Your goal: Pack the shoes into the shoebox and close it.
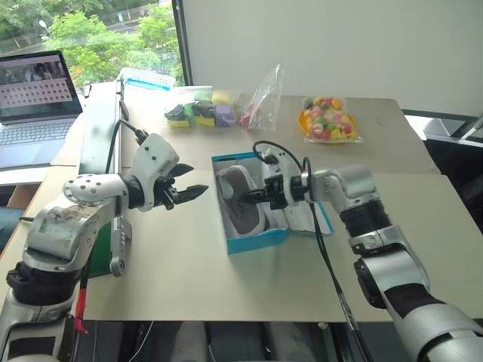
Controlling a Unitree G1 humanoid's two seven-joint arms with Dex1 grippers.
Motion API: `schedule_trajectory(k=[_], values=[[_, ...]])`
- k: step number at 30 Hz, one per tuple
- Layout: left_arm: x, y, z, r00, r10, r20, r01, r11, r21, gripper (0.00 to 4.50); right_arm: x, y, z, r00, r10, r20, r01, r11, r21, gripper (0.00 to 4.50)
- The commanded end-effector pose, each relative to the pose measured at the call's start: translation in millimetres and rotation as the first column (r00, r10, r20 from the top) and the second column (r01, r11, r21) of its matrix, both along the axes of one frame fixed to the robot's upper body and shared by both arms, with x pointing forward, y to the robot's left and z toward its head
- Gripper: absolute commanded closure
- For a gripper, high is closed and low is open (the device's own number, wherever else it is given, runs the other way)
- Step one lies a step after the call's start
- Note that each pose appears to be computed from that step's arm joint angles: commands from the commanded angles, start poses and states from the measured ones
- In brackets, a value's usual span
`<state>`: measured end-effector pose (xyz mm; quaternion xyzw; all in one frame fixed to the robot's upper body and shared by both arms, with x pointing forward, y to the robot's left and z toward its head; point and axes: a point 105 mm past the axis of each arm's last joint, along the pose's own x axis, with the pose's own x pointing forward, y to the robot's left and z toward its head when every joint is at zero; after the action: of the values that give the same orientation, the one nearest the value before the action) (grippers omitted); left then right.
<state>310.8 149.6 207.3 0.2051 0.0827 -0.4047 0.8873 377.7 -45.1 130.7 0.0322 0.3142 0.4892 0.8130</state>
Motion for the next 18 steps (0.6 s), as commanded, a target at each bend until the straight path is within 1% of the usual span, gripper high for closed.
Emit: schedule_trajectory(k=[1,6,9,11,14,15,18], values=[[-10.8,1.1,8.4,0.999,-0.038,0.022,0.037,0.999,0.026,1.46,9.0,8.9,2.3,0.997,0.032,0.071,-0.029,0.999,-0.039,4.17],[-14.7,0.0,1.1,0.997,-0.070,-0.011,0.070,0.996,0.056,1.46,22.8,28.8,-13.4,0.984,0.089,0.152,-0.057,0.978,-0.203,4.17],[-14.6,-4.1,0.2,0.996,-0.090,-0.013,0.091,0.994,0.059,1.46,30.1,26.1,-29.3,0.973,0.120,0.198,-0.048,0.941,-0.335,4.17],[-14.3,-4.6,0.4,0.996,-0.091,-0.013,0.092,0.994,0.057,1.46,34.9,19.2,-37.9,0.960,0.148,0.239,-0.034,0.906,-0.422,4.17],[-14.9,-7.7,-1.3,0.995,-0.097,-0.014,0.098,0.993,0.059,1.46,43.5,2.7,-49.5,0.914,0.245,0.322,-0.003,0.800,-0.600,4.17],[-16.1,-9.1,-3.2,0.995,-0.102,-0.019,0.103,0.993,0.060,1.46,45.2,0.6,-49.8,0.901,0.272,0.338,0.000,0.778,-0.628,4.17],[-18.8,-12.2,-7.9,0.993,-0.115,-0.031,0.116,0.991,0.066,1.46,46.9,-0.9,-46.5,0.884,0.308,0.352,-0.007,0.761,-0.649,4.17]])
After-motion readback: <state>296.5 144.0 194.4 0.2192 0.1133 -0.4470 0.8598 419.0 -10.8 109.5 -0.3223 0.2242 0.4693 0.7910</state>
